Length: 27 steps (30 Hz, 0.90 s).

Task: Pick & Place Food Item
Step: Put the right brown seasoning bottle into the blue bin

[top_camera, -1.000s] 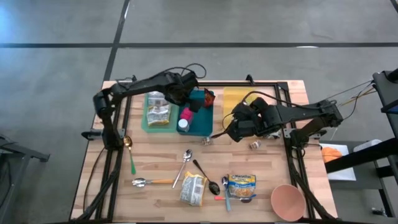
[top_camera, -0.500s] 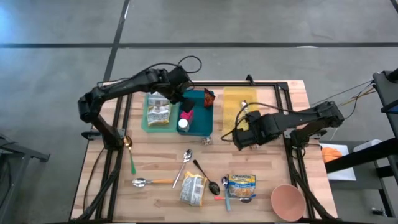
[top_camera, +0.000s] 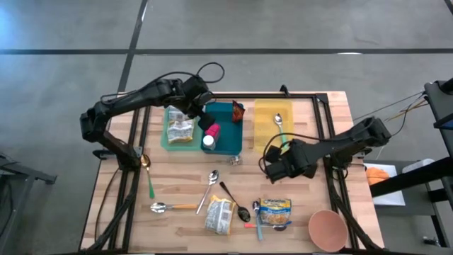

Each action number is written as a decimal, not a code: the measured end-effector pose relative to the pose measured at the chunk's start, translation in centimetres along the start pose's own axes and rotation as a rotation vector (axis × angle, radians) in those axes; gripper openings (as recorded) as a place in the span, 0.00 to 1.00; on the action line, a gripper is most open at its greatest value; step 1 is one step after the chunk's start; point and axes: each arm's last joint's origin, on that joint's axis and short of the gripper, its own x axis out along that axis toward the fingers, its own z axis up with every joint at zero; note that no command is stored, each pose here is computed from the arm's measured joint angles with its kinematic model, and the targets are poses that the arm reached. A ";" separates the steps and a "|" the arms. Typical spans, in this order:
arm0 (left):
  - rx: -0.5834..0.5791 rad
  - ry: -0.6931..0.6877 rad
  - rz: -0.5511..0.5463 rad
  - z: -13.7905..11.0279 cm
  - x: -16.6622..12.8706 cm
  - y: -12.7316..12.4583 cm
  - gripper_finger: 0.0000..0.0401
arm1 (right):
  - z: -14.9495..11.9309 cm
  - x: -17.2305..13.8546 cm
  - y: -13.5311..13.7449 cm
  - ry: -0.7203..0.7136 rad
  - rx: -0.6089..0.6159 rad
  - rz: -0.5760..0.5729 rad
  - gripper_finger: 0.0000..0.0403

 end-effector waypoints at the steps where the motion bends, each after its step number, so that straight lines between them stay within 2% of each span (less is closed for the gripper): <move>1: 0.007 0.007 -0.009 0.0 0.0 0.0 0.85 | -0.2 0.4 0.2 -0.013 0.001 0.006 0.93; 4: 0.030 0.034 -0.033 -0.2 0.0 -0.1 0.85 | -0.7 1.0 0.8 -0.014 -0.042 0.018 0.93; 7: 0.044 0.060 -0.043 -0.5 0.0 0.0 0.85 | -1.0 1.0 1.1 -0.039 -0.191 0.021 0.93; 10: 0.053 0.078 -0.042 -0.6 0.0 0.0 0.85 | -1.1 0.5 1.5 -0.042 -0.496 0.044 0.93; 14: 0.060 0.086 -0.039 -0.7 0.0 0.0 0.85 | -1.3 -0.2 2.0 -0.034 -1.031 0.089 0.93; 17: 0.072 0.100 -0.036 -0.9 -0.1 0.1 0.85 | -1.6 -0.4 2.0 0.041 -1.414 0.100 0.93; 19: 0.071 0.107 -0.033 -1.0 -0.3 0.1 0.85 | -1.6 -0.2 1.9 0.103 -1.600 0.098 0.93; 22: 0.071 0.103 -0.034 -1.2 -0.8 0.1 0.85 | -1.4 0.2 1.6 0.147 -1.765 0.070 0.93; 27: 0.051 0.079 -0.041 -1.5 -1.8 0.0 0.85 | -1.3 1.3 1.0 0.158 -1.888 0.014 0.93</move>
